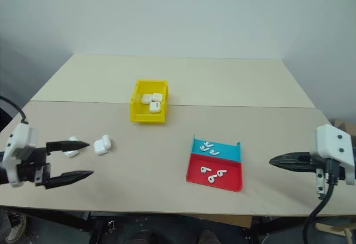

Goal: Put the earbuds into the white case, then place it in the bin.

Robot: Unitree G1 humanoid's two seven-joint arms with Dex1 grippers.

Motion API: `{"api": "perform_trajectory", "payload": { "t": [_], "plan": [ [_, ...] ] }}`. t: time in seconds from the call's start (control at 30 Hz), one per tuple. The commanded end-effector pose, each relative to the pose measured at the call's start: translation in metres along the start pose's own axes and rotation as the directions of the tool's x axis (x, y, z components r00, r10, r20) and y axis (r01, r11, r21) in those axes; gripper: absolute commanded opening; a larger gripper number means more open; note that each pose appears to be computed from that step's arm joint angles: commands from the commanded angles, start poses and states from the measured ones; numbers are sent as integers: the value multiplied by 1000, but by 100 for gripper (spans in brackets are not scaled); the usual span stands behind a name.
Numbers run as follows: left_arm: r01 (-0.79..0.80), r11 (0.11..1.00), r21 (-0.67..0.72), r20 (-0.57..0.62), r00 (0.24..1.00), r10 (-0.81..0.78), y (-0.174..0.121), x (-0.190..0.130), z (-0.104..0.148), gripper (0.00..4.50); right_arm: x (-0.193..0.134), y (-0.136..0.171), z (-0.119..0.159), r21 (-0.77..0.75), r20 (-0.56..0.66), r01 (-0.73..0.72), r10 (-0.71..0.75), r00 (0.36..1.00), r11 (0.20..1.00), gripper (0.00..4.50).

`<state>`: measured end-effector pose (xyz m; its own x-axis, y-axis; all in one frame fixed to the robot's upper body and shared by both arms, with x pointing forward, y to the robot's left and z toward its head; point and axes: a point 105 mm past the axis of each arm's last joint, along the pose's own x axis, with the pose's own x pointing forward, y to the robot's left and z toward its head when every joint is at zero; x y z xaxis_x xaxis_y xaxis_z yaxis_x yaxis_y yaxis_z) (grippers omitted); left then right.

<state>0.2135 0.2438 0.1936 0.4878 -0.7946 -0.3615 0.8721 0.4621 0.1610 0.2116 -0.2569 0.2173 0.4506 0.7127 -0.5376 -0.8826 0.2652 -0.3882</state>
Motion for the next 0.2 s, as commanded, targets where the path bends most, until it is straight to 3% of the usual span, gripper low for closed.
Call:
{"api": "perform_trajectory", "payload": {
  "t": [0.03, 0.2],
  "plan": [
    [-13, 998, 55, 18, 1000, 12, -1, -10, 15, 448, -9, -3, 6, -55, -17, 19, -20, 1000, 998, 0],
    [-18, 999, 52, 34, 999, 17, -1, -7, 18, 448, -4, -2, 3, -50, -31, 6, -8, 999, 999, 0]
  ]
}}
